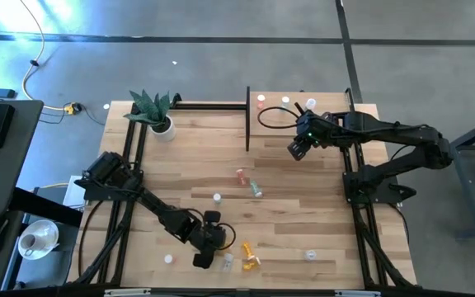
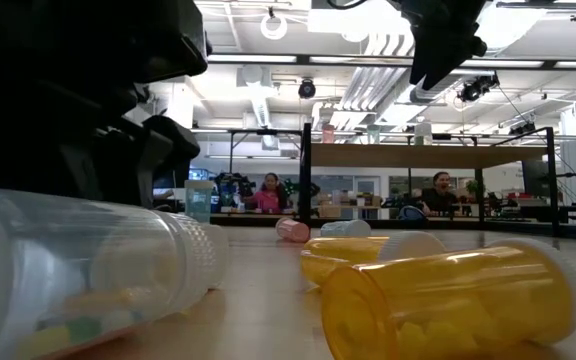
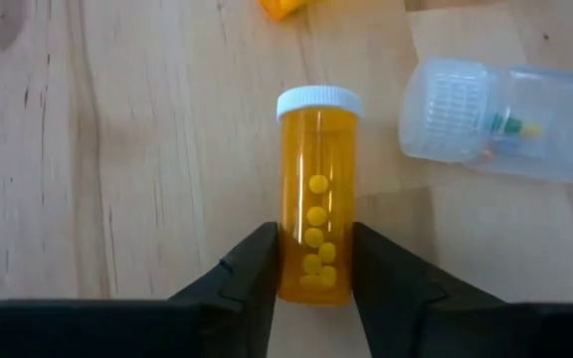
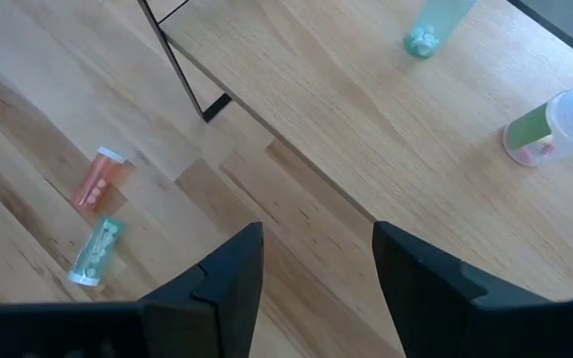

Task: Pick and place medicine bottles onto shelf by color
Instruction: Put the top orange pill bottle on the shelf

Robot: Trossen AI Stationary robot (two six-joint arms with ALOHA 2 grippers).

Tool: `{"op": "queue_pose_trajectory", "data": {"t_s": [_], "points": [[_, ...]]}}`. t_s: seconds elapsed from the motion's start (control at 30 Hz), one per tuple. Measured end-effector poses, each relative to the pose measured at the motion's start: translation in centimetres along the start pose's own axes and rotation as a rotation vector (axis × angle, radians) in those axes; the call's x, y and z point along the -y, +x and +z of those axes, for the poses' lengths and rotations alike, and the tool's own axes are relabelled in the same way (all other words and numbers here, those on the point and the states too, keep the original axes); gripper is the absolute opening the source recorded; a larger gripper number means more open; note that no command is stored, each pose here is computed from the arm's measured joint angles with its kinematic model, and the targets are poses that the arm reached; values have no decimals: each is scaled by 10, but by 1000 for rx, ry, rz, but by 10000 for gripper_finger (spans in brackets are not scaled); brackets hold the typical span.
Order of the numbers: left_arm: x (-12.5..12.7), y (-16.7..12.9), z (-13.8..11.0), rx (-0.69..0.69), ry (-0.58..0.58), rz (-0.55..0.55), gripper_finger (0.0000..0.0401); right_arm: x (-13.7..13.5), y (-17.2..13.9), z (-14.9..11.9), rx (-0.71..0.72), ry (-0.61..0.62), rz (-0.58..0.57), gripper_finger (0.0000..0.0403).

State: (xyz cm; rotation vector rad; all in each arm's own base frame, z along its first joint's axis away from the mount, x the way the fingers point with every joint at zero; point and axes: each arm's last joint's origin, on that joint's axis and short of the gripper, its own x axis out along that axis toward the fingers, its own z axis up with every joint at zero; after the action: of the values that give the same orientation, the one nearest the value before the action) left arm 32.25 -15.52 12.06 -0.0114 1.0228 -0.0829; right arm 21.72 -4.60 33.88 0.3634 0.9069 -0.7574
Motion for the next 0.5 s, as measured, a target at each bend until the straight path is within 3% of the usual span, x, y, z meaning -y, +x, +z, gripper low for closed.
{"op": "queue_pose_trajectory", "data": {"t_s": [0.3,0.5], "points": [[-4,-1,2,10,-5,18,85,-3,-1,-2,-18,-10,36,181],[-17,-15,15,80,5,76,85,-24,-9,-8,-13,-93,195,181]]}}
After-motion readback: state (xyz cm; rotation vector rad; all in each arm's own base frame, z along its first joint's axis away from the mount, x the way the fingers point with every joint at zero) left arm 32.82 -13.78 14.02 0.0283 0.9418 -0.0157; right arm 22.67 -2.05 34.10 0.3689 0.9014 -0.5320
